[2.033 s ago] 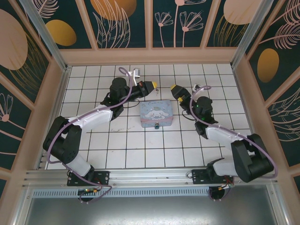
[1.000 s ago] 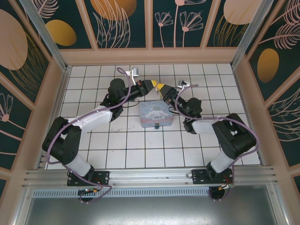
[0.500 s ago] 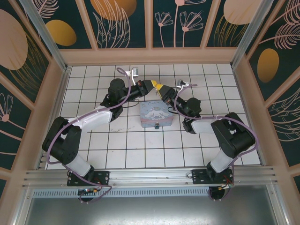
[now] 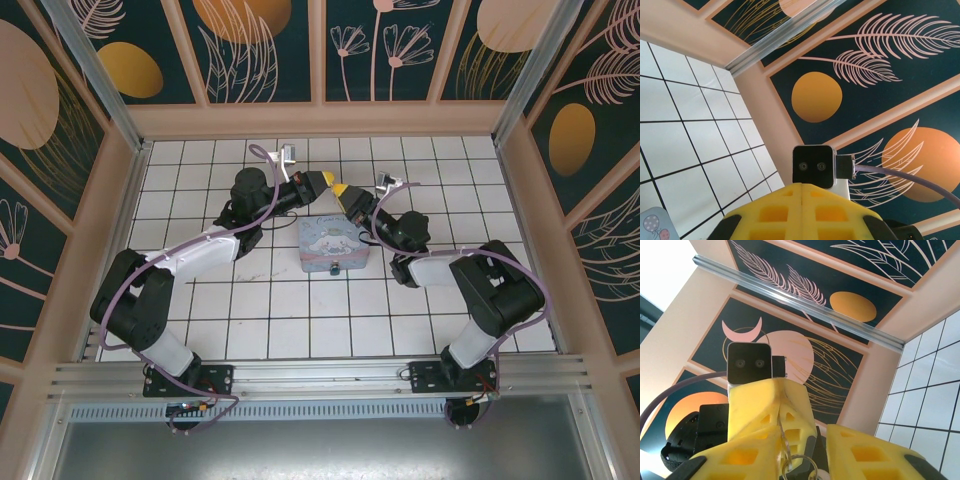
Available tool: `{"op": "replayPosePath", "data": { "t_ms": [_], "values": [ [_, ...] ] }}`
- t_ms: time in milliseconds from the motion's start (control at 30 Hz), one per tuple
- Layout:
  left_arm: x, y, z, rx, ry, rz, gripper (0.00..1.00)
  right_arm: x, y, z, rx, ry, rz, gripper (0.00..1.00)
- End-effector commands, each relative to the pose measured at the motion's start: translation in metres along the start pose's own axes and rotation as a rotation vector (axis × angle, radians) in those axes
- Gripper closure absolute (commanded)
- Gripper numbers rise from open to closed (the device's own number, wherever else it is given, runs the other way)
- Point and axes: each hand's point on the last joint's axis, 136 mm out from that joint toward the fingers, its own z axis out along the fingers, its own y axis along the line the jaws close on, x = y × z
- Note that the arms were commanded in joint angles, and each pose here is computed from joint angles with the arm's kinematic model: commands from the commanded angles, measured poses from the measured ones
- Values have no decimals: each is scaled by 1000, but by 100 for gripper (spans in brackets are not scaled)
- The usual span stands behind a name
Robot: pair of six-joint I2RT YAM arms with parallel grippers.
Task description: Unlock the padlock with the key
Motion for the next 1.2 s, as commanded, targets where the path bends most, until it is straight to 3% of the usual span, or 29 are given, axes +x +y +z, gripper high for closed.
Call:
{"op": "replayPosePath", "data": {
  "t_ms": [0,800,1167],
  "values": [
    [-2,-5,-1,16,-14,15,100,1,20,-3,-67,1,-32,72],
    [1,0,-7,-4,-23,2,100,5,21,1,-59,2,-20,100],
    [0,-6,-14,7,-44,2,100,2,7,-3,-2,-19,3,100]
  ]
}}
